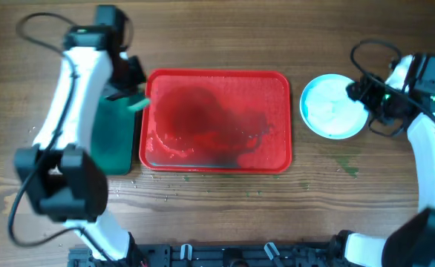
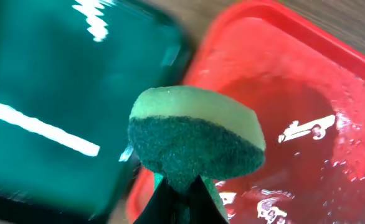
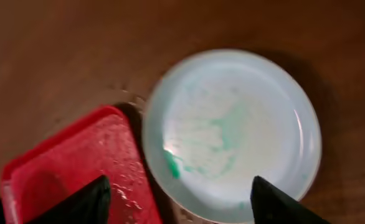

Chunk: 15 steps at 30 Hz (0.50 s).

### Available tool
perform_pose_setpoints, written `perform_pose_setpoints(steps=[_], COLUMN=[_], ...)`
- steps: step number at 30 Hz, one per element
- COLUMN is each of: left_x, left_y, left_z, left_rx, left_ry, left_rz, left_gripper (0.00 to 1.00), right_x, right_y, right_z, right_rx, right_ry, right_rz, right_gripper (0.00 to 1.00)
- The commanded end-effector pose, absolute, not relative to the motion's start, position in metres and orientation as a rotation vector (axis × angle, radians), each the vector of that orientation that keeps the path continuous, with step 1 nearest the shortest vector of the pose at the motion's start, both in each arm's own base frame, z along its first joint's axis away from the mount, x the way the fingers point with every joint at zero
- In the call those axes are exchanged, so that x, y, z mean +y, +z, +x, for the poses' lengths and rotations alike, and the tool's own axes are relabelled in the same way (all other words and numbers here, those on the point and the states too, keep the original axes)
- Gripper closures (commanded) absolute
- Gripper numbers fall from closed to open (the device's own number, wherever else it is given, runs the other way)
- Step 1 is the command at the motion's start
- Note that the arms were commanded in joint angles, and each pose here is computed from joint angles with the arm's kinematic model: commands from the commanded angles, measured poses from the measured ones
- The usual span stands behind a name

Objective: Clean dirty plates on tray and stack at the side

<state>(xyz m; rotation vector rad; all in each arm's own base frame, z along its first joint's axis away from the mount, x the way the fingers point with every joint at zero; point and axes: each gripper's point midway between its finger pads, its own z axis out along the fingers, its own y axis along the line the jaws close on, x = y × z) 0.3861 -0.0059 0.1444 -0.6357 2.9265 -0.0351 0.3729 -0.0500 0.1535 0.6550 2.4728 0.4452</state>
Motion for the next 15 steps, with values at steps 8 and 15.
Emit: perform_pose_setpoints(steps=[8, 15], left_x=[0.071, 0.071], left_y=[0.096, 0.021], left_z=[0.365, 0.359], left_rx=[2.844, 2.776], left_ry=[0.166, 0.145], left_rz=[-0.853, -0.845], left_gripper=[0.96, 0.89], right_x=[0.022, 0.025], right_y=[0.157, 0.152], right_z=[0.375, 0.369], right_rx=[2.558, 2.597], right_ry=[0.48, 0.433], right_rz=[0.327, 0.291], right_gripper=[0.23, 0.24])
